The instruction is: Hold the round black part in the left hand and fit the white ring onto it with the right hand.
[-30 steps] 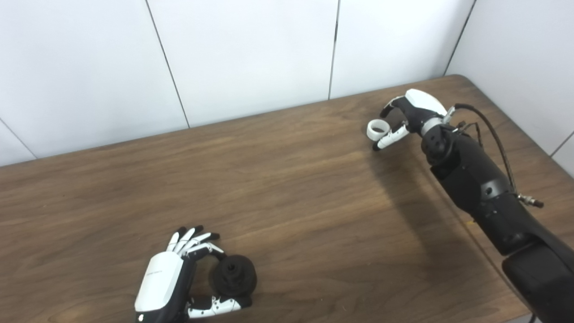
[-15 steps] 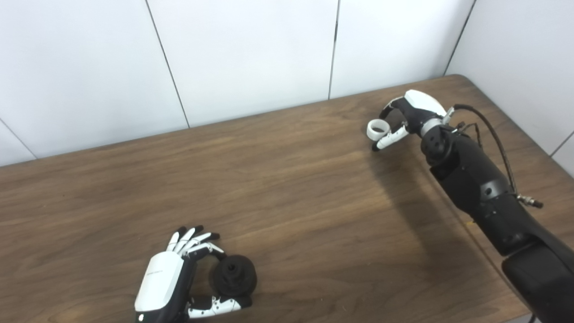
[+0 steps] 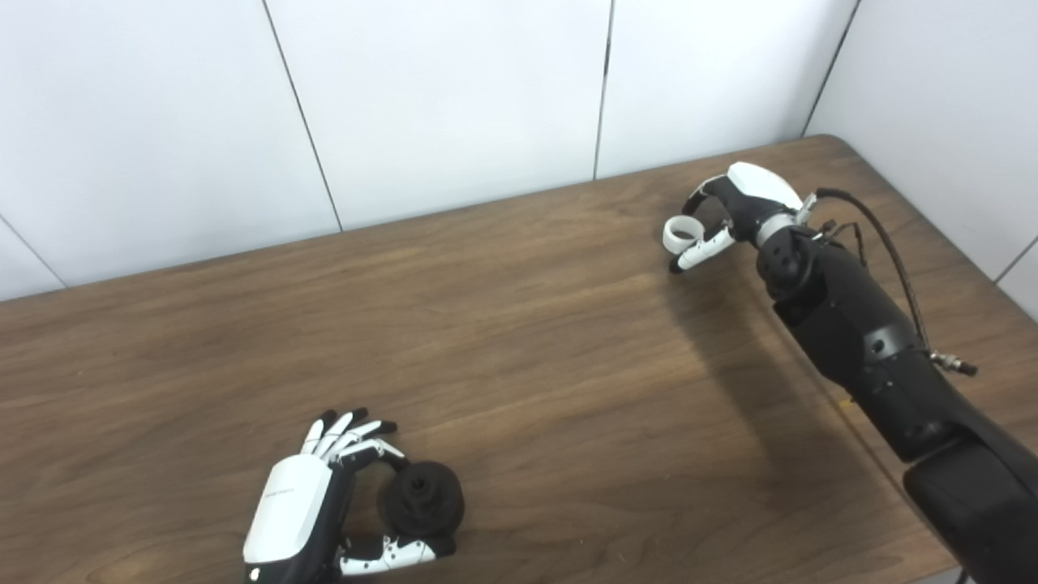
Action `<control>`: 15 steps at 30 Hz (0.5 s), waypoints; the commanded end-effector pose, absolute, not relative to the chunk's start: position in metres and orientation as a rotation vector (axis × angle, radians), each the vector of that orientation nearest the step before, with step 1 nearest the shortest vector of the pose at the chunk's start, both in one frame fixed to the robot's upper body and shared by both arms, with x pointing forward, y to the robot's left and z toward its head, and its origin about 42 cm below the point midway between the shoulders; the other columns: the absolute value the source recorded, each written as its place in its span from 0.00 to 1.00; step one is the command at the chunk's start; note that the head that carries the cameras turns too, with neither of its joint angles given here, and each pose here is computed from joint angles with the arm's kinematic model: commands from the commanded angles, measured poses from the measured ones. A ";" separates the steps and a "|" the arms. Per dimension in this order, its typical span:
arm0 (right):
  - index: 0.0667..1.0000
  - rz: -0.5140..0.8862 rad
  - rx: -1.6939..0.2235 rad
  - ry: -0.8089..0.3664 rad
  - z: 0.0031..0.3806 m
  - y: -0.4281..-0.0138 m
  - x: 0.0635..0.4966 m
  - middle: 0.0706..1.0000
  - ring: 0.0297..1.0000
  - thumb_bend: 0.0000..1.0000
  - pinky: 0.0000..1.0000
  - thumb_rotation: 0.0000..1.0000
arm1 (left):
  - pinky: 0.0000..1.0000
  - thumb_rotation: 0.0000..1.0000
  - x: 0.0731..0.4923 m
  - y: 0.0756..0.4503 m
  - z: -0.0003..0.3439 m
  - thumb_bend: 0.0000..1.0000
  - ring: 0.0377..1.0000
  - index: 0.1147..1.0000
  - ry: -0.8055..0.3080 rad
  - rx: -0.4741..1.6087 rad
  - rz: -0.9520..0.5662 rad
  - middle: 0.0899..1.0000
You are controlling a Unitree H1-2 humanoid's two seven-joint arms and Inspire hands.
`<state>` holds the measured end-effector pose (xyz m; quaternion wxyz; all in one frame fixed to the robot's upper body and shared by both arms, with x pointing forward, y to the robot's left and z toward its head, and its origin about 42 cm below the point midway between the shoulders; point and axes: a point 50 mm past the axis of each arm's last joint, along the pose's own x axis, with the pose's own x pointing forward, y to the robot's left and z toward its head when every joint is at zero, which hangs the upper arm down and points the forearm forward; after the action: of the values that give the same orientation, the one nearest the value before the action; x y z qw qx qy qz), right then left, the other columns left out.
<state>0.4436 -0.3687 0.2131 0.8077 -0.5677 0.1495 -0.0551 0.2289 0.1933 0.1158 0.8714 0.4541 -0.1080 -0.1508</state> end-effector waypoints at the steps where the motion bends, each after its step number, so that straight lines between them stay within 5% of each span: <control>1: 0.66 -0.152 -1.220 0.257 0.240 -0.365 0.455 0.91 0.97 0.85 1.00 0.23 | 1.00 0.06 0.223 0.199 0.111 0.52 0.92 0.42 -0.184 0.985 -0.330 0.79; 14: 0.58 -0.164 -1.223 0.255 0.239 -0.369 0.452 0.89 0.98 0.78 1.00 0.19 | 1.00 0.06 0.222 0.198 0.113 0.52 0.92 0.42 -0.185 0.986 -0.332 0.79; 15: 0.52 -0.166 -1.223 0.255 0.239 -0.369 0.451 0.89 0.97 0.65 1.00 0.17 | 1.00 0.06 0.222 0.198 0.113 0.52 0.92 0.42 -0.185 0.987 -0.332 0.79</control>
<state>0.4435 -0.3685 0.2135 0.8086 -0.5665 0.1487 -0.0559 0.2282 0.1932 0.1165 0.8713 0.4546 -0.1064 -0.1511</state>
